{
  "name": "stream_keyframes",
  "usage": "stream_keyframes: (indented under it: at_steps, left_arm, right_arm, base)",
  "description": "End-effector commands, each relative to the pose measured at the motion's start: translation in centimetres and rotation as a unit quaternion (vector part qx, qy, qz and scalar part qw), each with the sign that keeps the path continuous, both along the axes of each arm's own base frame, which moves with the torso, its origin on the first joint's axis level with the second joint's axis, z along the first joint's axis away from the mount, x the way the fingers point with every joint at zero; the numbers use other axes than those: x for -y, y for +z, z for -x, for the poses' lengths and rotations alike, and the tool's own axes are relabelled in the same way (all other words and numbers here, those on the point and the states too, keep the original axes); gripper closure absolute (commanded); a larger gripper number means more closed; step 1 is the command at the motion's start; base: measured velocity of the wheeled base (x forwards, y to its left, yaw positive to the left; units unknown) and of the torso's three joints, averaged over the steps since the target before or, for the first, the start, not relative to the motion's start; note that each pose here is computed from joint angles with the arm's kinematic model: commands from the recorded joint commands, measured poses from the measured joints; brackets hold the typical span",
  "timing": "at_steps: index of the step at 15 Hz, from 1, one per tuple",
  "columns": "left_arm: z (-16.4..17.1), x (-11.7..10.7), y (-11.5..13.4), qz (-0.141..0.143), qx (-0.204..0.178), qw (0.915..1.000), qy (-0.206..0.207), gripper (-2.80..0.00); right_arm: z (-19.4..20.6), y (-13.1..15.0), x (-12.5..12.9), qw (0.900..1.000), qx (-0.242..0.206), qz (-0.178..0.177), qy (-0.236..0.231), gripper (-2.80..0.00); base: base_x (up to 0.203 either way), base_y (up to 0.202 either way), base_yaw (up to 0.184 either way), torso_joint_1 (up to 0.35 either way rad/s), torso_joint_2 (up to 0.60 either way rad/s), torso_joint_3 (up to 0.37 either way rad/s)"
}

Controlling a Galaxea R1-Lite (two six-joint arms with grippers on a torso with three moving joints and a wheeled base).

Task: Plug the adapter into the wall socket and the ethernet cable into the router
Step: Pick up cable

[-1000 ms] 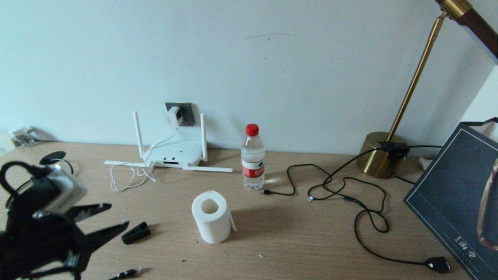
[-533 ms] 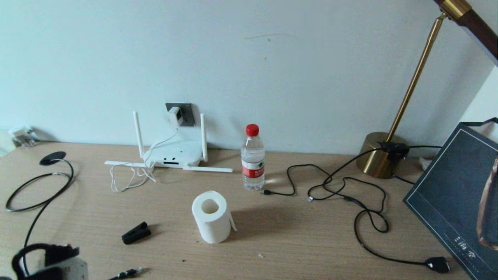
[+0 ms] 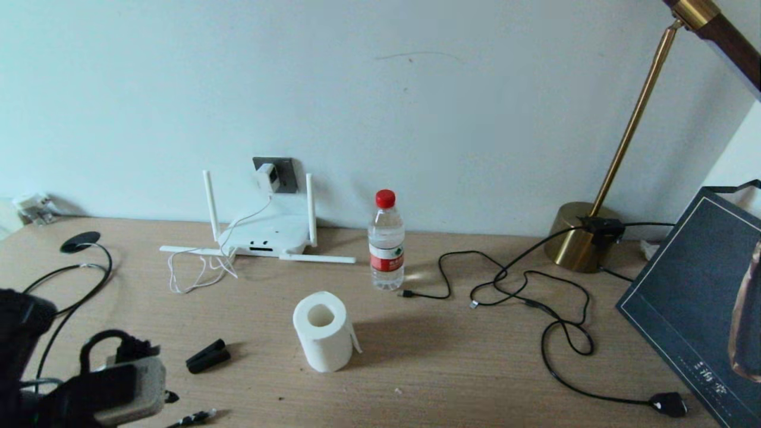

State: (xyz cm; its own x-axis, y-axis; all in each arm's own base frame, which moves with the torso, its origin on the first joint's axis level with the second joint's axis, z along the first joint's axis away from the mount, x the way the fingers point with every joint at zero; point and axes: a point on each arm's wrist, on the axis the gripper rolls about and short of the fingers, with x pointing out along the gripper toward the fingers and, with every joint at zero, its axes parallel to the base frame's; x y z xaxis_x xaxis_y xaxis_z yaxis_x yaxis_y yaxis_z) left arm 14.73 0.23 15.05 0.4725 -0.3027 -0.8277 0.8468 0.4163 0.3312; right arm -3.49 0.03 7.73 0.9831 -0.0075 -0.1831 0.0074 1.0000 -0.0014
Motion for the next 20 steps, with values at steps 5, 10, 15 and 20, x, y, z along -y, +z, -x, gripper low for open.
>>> stream_keyframes:
  at_steps: [5,10,15,20]
  left_arm:
    - [-2.3,-1.6,-1.8,-0.004,-0.106,0.9944,0.004,-2.8]
    - [-4.1,-2.6,-3.3,-0.008,-0.12,0.9928,0.002,-2.8]
    - [-4.9,-3.0,-4.2,-0.007,-0.126,0.9919,0.007,-2.8]
    - [-5.6,-3.3,-5.2,-0.018,-0.122,0.9922,0.015,-2.8]
  right_arm:
    - [0.0,0.0,0.0,1.0,-0.001,0.0,0.0,0.0]
    - [0.0,0.0,0.0,1.0,-0.001,0.0,0.0,0.0]
    - [0.0,0.0,0.0,1.0,-0.001,0.0,0.0,0.0]
    - [0.0,0.0,0.0,1.0,-0.001,0.0,0.0,0.0]
  base:
    - [0.0,0.0,0.0,0.0,0.0,0.0]
    - [0.0,0.0,0.0,0.0,0.0,0.0]
    - [0.0,0.0,0.0,0.0,0.0,0.0]
    - [0.0,0.0,0.0,0.0,0.0,0.0]
